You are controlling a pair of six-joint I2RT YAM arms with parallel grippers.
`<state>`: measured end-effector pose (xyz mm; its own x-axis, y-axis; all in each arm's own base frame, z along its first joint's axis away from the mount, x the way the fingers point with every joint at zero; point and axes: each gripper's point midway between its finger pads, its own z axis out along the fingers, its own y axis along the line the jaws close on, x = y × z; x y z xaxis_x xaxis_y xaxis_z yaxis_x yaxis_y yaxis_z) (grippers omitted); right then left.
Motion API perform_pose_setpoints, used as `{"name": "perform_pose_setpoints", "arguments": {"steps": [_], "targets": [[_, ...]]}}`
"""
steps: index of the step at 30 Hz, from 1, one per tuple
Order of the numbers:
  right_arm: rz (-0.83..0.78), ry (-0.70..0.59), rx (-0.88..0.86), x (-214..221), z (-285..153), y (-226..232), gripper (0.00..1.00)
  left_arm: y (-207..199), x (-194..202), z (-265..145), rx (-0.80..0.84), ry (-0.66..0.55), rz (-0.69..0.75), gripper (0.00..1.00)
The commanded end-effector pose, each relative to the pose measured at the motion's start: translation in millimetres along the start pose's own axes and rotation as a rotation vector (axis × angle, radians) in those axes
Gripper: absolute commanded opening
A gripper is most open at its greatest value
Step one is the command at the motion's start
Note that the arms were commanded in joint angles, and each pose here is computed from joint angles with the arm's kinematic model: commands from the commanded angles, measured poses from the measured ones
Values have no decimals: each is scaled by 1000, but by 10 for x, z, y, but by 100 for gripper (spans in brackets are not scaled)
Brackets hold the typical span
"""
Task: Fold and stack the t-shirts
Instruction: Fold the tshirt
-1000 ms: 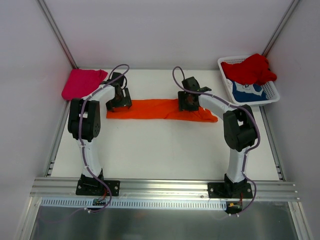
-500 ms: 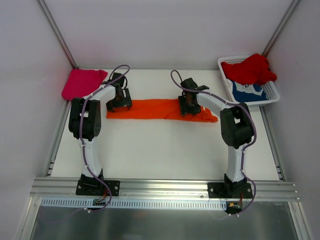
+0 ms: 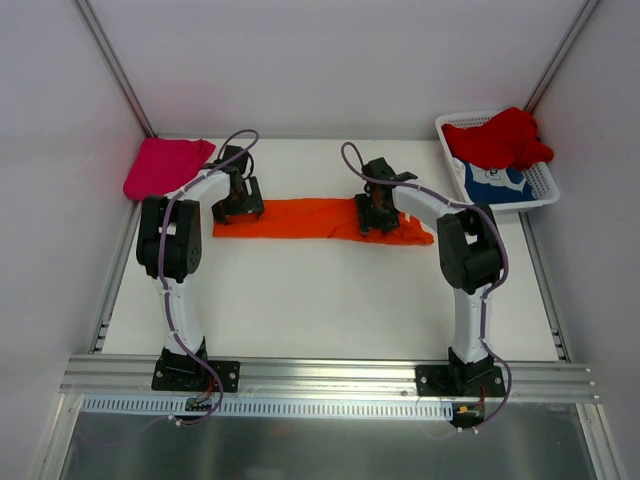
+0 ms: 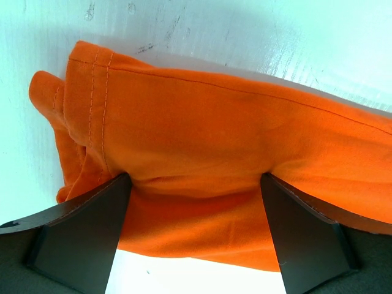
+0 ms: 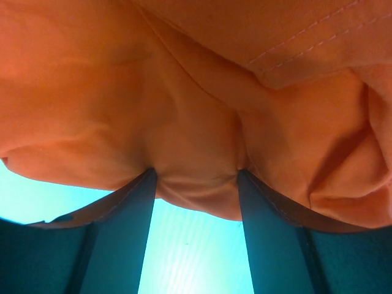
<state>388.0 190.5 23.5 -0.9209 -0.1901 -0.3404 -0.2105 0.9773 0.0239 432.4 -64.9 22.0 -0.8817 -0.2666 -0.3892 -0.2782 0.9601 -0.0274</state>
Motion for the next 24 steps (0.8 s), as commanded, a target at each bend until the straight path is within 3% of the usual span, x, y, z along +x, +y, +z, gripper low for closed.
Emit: {"name": "perform_pose_setpoints", "arguments": {"steps": [1, 14, 24], "targets": [[4, 13, -85, -29, 90, 131, 59, -3, 77, -66, 37, 33, 8, 88], [66, -16, -157, -434, 121, -1, 59, 25, 226, -108, 35, 55, -14, 88], [65, -31, -174, -692, 135, -8, 60, -103, 569, -207, 28, 81, 24, 88]]}}
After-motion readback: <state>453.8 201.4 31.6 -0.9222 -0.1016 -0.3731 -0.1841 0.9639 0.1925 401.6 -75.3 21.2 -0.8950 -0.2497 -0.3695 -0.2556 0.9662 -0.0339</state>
